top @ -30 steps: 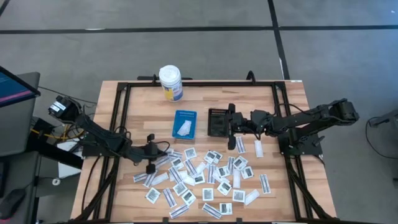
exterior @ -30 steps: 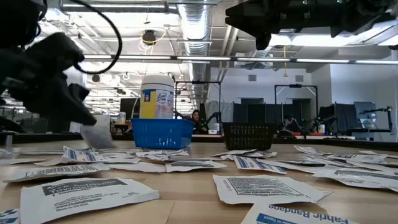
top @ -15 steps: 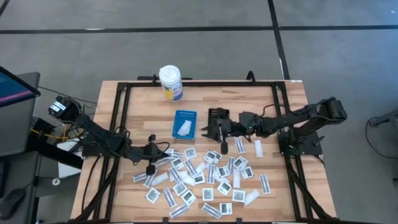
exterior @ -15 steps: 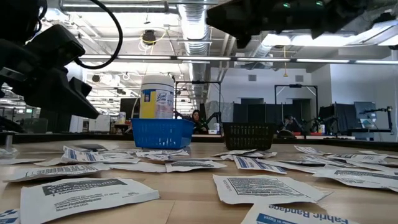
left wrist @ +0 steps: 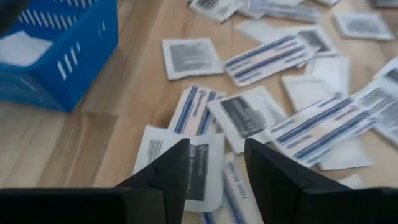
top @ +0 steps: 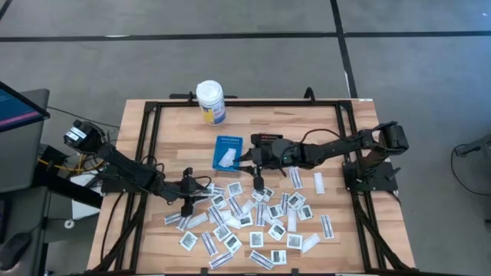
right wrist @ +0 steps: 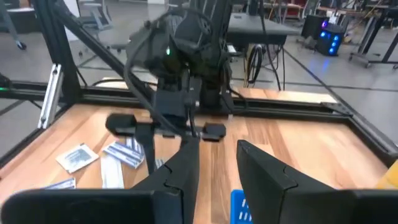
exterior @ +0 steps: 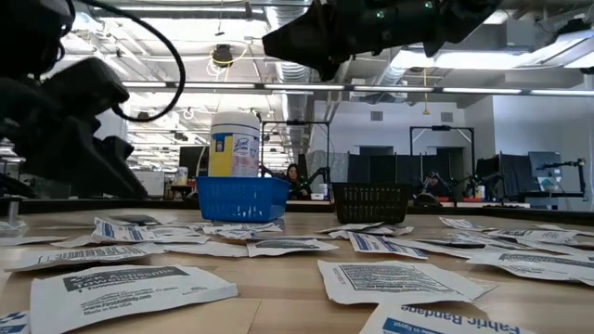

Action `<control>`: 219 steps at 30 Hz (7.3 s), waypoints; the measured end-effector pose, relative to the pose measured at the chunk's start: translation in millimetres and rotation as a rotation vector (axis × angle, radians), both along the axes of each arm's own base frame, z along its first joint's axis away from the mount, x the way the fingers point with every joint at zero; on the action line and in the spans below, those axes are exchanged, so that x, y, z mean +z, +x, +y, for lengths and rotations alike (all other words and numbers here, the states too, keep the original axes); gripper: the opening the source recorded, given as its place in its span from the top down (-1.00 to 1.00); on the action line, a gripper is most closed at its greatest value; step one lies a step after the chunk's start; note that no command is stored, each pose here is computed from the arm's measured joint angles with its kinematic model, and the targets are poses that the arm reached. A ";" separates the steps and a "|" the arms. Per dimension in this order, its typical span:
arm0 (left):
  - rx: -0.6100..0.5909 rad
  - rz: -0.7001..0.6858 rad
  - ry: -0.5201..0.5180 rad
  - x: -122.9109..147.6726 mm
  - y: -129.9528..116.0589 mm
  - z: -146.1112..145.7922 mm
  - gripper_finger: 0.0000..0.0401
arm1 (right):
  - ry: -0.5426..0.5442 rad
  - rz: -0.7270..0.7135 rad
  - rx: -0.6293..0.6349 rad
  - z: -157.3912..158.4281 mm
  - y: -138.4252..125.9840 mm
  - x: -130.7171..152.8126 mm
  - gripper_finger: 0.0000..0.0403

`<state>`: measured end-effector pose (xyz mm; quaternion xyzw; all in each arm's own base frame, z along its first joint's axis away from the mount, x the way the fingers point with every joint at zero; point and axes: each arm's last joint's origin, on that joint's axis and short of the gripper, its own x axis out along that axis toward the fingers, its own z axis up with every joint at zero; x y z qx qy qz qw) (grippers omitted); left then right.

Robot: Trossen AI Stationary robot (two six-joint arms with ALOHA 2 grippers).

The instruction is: Pick & Place First Aid Supplies

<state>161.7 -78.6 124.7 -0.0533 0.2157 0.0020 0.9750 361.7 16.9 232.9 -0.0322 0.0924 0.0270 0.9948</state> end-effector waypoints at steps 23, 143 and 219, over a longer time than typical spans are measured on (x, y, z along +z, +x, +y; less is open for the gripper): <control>0.021 0.030 0.012 -19.5 8.3 -4.4 0.96 | 0.005 0.013 -0.012 -3.4 0.5 -1.1 0.49; -0.045 -0.251 -0.027 53.8 32.7 -23.5 0.97 | -0.402 1.014 -0.520 -62.1 -8.2 -70.9 0.81; -0.217 -0.411 0.063 82.4 68.5 40.2 0.97 | 0.030 0.672 -0.091 111.8 -39.8 -60.5 0.33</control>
